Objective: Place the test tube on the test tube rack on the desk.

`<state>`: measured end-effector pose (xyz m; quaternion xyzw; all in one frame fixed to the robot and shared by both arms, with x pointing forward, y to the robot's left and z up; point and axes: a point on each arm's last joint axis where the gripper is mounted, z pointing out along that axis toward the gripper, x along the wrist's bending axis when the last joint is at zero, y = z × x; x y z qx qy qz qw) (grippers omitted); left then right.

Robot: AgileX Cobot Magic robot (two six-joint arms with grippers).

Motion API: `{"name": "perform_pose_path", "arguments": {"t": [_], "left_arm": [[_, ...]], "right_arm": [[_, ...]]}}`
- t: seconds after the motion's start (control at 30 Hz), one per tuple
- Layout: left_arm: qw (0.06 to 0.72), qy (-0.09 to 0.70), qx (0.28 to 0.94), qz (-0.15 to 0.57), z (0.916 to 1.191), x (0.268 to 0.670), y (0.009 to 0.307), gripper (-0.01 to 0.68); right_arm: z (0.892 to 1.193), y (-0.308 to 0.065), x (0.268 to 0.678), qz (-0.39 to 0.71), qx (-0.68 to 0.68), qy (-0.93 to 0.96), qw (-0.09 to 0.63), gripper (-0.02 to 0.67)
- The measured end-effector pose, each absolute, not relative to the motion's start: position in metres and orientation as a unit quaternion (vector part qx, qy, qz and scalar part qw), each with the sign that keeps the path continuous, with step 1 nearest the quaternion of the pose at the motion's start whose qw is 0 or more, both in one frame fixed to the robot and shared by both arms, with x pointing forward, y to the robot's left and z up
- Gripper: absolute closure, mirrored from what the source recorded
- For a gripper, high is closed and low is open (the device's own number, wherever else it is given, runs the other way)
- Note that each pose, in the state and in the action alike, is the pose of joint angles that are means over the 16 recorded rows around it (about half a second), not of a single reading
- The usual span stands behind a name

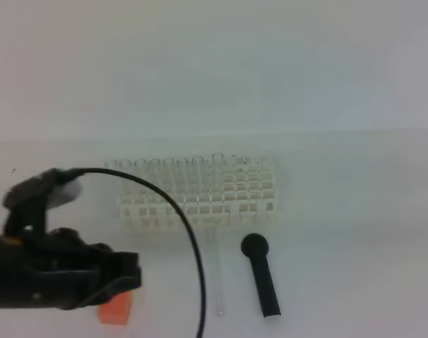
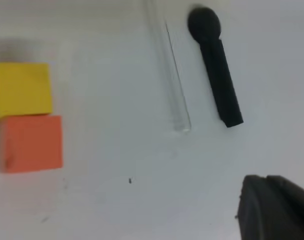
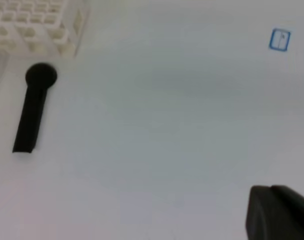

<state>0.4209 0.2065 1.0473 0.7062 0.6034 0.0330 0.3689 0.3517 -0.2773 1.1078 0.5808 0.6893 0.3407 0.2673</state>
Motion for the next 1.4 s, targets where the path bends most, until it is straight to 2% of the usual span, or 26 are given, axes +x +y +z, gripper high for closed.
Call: {"name": "perform_pose_path", "arguments": {"t": [0.13,0.27,0.6,0.73,0.87,1.4], "left_arm": [[0.355,0.588,0.727,0.005,1.024,0.436,0.172,0.666],[0.338,0.577,0.744,-0.003,1.004,0.447,0.139,0.626],[0.283,0.578,0.765,-0.022,0.968,0.477,0.086,0.410],[0.259,0.583,0.770,-0.024,0.958,0.488,0.077,0.336],[0.239,0.587,0.774,-0.014,0.953,0.496,0.073,0.302],[0.194,0.592,0.781,0.033,0.942,0.500,0.070,0.292]], "right_arm": [[1.102,-0.278,0.352,0.316,0.592,0.699,0.247,0.650],[1.100,-0.278,0.350,0.302,0.596,0.705,0.237,0.650],[1.098,-0.277,0.348,0.300,0.601,0.707,0.222,0.650],[1.098,-0.276,0.348,0.301,0.602,0.707,0.218,0.650],[1.098,-0.276,0.348,0.300,0.603,0.707,0.216,0.650],[1.098,-0.276,0.348,0.299,0.603,0.708,0.215,0.650]]}}
